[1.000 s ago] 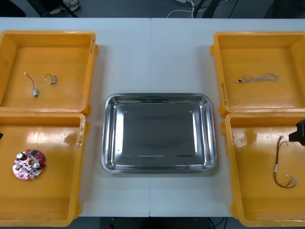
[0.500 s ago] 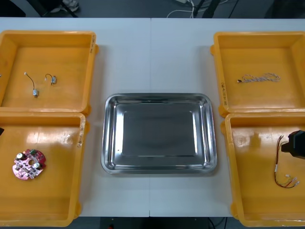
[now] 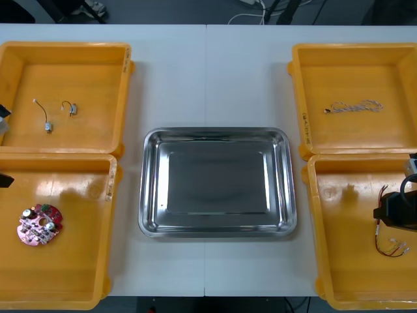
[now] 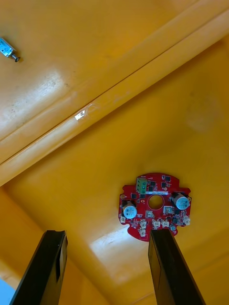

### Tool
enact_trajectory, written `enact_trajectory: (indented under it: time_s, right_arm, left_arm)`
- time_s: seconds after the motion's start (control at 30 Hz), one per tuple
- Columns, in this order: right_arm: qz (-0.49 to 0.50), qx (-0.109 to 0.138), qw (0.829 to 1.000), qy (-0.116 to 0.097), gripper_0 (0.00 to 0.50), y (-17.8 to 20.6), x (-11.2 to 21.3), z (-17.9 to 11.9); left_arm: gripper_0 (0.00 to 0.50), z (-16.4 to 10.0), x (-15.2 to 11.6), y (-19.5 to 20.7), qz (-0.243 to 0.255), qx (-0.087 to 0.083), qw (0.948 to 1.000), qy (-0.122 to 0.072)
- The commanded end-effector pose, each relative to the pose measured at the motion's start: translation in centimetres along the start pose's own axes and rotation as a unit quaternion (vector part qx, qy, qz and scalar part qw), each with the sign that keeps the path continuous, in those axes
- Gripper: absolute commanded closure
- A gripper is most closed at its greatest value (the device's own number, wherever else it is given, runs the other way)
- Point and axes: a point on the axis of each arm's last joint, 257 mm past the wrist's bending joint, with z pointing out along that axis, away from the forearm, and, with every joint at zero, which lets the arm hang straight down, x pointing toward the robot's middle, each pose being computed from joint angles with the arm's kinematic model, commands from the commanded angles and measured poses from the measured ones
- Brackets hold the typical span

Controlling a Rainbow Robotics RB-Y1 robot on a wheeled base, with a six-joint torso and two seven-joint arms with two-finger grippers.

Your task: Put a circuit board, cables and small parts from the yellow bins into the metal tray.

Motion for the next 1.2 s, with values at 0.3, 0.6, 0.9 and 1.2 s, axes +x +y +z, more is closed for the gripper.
enact_trajectory:
  time_s: [0.3,0.6,0.9,1.2]
  right_arm:
    - [-0.04,0.023,0.999,-0.008,0.0,-0.2,1.6,1.5]
    - [-0.021,0.016,1.0,-0.002,0.0,0.0,2.1,2.4]
    - [-0.004,0.014,1.0,0.004,0.0,-0.4,2.6,3.3]
    - [0.006,0.006,1.0,-0.002,0.0,-0.2,2.4,3.9]
  left_arm:
    - [0.0,1.9,1.6,0.0,0.116,-0.016,0.9921,0.046]
    - [0.0,4.7,2.2,-0.5,0.111,-0.002,0.9928,0.045]
    - [0.0,6.6,2.8,-2.0,0.122,0.01,0.9912,0.051]
    - [0.0,7.5,4.1,-3.1,0.123,0.022,0.99,0.065]
